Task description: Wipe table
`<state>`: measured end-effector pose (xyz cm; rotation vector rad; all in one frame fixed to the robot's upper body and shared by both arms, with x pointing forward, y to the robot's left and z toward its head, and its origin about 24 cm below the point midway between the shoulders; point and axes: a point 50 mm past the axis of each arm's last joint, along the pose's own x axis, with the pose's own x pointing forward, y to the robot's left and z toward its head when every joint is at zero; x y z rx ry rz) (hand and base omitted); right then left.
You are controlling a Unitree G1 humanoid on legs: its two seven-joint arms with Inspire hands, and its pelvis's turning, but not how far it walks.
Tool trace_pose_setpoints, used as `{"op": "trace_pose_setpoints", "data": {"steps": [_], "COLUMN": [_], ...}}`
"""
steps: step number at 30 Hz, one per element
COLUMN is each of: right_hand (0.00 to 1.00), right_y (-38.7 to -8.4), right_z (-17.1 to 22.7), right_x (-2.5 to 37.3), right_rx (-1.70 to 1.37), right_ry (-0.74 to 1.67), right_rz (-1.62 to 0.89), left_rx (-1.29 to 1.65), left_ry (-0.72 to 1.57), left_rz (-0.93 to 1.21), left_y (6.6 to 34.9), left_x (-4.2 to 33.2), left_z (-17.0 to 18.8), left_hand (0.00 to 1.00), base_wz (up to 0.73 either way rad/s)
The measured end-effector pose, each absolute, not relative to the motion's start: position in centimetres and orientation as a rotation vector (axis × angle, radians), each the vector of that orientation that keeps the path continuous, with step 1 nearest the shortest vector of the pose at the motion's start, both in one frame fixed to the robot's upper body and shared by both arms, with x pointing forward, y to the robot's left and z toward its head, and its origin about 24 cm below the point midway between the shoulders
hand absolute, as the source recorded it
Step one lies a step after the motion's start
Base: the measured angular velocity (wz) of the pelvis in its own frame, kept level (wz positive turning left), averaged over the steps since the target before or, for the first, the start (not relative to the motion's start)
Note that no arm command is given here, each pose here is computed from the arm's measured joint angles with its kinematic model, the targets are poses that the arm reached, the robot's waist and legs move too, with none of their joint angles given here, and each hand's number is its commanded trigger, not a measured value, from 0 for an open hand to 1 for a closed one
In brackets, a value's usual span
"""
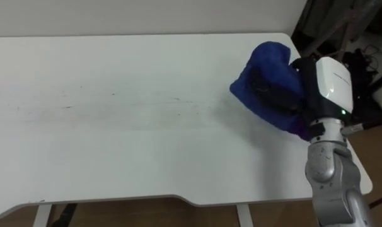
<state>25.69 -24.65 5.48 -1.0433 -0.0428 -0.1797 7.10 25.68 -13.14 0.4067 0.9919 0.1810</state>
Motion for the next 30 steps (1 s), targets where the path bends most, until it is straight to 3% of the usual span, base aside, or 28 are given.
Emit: {"op": "trace_pose_setpoints", "data": {"steps": [6,7,14,15,16,17,30], "right_hand": [1.00,0.85,0.72,0.62,0.20,0.00,0.00], "right_y": [-23.7,-23.7,-22.8,-22.7,-22.6,-22.3,-21.8], "right_z": [5.0,4.9,4.6,4.5,4.5,4.4,3.9], "right_x": [25.7,25.7,25.8,25.8,25.8,25.8,25.6], "right_rx": [-1.048,-1.048,-1.047,-1.048,-1.049,-1.051,-1.072], "right_ry": [-0.031,-0.031,-0.035,-0.036,-0.036,-0.038,-0.024], "right_rz": [-0.114,-0.110,-0.062,-0.057,-0.052,-0.040,0.003], "left_rx": [0.383,0.381,0.353,0.349,0.347,0.345,0.345], "left_ry": [1.015,1.022,1.066,1.071,1.074,1.078,1.077], "left_rz": [0.190,0.190,0.184,0.178,0.176,0.174,0.174], "left_y": [25.7,25.7,25.6,25.5,25.5,25.5,25.5], "left_x": [6.6,6.5,5.7,5.6,5.5,5.4,5.4], "left_z": [-13.5,-13.5,-14.1,-14.1,-14.1,-14.2,-14.2], "left_hand": [0.00,0.00,0.00,0.00,0.00,0.00,0.00], "base_wz": [0.00,0.00,0.00,0.05,0.06,0.05,0.01]}}
